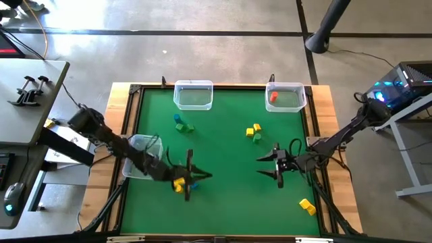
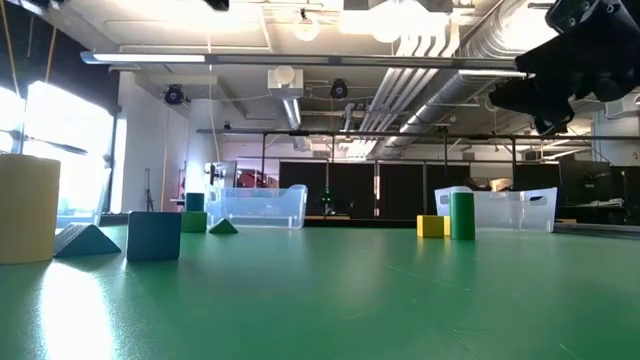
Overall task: Sort blocks by size
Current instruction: Put the blue square block into the bottom transparent bin
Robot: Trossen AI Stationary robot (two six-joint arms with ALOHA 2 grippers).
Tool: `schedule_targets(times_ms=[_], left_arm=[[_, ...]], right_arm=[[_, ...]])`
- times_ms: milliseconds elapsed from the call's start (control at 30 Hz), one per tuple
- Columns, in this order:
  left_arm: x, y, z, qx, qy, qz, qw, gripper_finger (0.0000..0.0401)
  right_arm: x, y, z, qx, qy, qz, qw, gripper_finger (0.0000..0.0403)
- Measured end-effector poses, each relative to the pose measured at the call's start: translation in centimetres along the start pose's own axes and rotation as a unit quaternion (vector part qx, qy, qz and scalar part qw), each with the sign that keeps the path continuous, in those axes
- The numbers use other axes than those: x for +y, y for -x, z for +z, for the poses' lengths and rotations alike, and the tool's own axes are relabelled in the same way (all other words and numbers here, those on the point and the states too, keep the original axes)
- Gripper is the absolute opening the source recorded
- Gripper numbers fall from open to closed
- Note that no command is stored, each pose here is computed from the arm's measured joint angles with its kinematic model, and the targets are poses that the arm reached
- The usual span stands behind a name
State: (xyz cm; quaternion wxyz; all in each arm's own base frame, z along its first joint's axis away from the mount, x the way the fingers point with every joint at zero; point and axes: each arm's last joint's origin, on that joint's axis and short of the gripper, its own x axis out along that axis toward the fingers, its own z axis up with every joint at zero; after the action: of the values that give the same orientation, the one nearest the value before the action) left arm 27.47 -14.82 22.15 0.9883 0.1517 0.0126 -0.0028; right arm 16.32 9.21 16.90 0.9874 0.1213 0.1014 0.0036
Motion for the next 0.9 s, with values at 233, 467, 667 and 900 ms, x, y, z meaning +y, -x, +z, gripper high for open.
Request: schedule_targets(times_ms=[233,467,667,900], left_arm=[[-3.8,-1.9,1.6,0.156,0.039,0.046,0.986,0.0000],[-4.4,-1.7,2.5,0.284,0.143,0.055,0.946,0.0000],[-3.5,-1.5,2.6,0.364,0.174,0.036,0.914,0.0007],[-2.2,-1.3,0.7,0.476,0.252,0.042,0.842,0.0083]], right_arm=[[0.1,0.0,0.2,-0.005,0.029,0.001,1.000,0.0224],[0.0,0.0,0.1,0.001,0.053,-0.001,0.999,0.0224],[0.0,0.0,-0.1,0.010,0.063,-0.004,0.998,0.0224],[-0.1,0.0,-0.2,0.013,0.065,-0.005,0.998,0.0224]])
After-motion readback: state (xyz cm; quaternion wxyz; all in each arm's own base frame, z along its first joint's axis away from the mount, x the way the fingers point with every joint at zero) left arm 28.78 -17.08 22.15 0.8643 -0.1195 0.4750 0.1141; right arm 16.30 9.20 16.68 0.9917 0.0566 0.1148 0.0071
